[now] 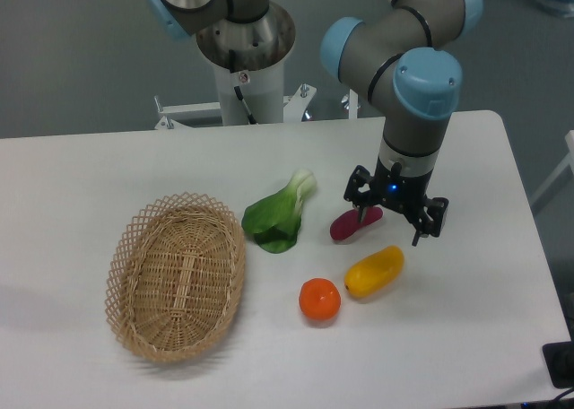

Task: Pick up the mango from the table
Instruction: 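Move the open gripper from the red object toward the yellow mango, then lower the gripper over the yellow mango, fingers straddling it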

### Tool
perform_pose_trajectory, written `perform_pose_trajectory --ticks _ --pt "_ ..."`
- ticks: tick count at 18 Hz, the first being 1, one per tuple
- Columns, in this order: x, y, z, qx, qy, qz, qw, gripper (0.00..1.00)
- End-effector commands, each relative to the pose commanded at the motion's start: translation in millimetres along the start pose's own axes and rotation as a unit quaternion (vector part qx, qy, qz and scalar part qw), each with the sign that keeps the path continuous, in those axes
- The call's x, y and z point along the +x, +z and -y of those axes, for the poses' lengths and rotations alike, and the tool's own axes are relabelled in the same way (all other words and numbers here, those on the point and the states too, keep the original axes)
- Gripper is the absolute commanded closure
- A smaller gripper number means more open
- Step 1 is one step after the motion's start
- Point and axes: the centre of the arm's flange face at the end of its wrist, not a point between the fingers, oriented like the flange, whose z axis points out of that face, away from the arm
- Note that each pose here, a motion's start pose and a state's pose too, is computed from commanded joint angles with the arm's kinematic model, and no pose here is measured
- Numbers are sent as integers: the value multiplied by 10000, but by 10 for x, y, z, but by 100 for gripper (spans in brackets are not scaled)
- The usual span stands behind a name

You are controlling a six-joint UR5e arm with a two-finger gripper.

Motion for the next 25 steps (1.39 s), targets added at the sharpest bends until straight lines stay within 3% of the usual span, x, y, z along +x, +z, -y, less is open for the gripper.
perform_pose_trajectory --ticks 11,15,17,21,25 --pt "33 172 51 -2 67 -82 9999 0" --pt "56 368 104 66 181 95 9998 0" --pt "28 467 97 -20 368 108 9993 0" --pt "116 716 8 -112 1255 -83 9920 0" --pt "-4 966 41 -67 1269 94 9919 0"
